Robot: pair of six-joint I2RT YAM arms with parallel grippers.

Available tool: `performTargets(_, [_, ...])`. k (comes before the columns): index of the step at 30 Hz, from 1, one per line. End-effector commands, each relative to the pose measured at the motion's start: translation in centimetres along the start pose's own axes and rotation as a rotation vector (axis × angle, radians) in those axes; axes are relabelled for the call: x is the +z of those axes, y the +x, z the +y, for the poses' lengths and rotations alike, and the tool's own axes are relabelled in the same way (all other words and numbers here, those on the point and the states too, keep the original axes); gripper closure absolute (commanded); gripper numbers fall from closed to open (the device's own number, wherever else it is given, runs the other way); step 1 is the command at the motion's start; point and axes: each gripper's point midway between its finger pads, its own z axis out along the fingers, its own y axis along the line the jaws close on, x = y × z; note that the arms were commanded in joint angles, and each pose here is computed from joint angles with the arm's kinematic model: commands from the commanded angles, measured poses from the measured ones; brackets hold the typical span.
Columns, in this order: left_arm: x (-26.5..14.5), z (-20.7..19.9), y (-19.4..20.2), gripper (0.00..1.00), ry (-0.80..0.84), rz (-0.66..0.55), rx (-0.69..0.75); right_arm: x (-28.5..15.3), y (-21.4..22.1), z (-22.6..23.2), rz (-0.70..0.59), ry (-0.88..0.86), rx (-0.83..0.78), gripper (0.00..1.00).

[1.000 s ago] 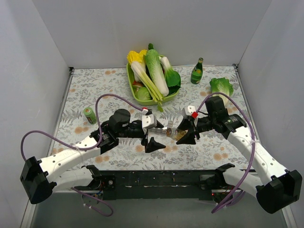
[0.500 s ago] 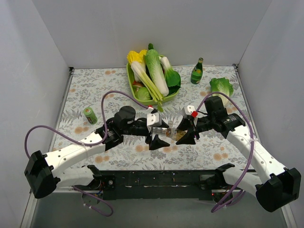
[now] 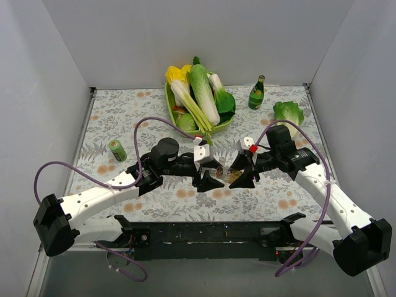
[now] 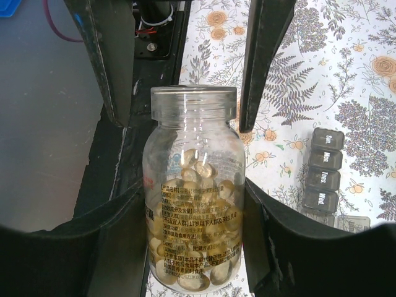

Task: Sort the pills into containers

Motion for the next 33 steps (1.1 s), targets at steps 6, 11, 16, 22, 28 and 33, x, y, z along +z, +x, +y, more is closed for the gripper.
performTargets(6, [-0.7,-0.2,-3.3,0.52,-0.026,-0.077,0.012,0.0,-0.8,-0.1,-0.025,-0.012,-0.019,0.99])
performTargets(11, [-0.4,-0.1,-3.1,0.88,-0.027,-0.06,-0.028,0.0,-0.6,-0.1,-0.02,-0.009,-0.015,0.99])
performTargets(16, [-0.6,0.9,-4.3,1.0,-0.135,-0.077,-0.269,-0.2,0.1,-1.2,0.029,0.056,-0.031,0.99])
performTargets(22, [-1.1,2.9,-2.1,1.0,-0.438,-0.086,-1.062,-1.1,0.5,-3.8,0.095,0.215,-0.041,0.99])
performTargets(28, [-0.7,2.4,-1.5,1.0,-0.474,-0.158,-1.568,-1.4,0.9,-4.9,0.115,0.275,-0.026,0.99])
performTargets(33, [0.0,2.8,-4.0,1.0,-0.439,-0.189,-1.574,-1.4,0.9,-4.8,0.115,0.273,-0.022,0.99])
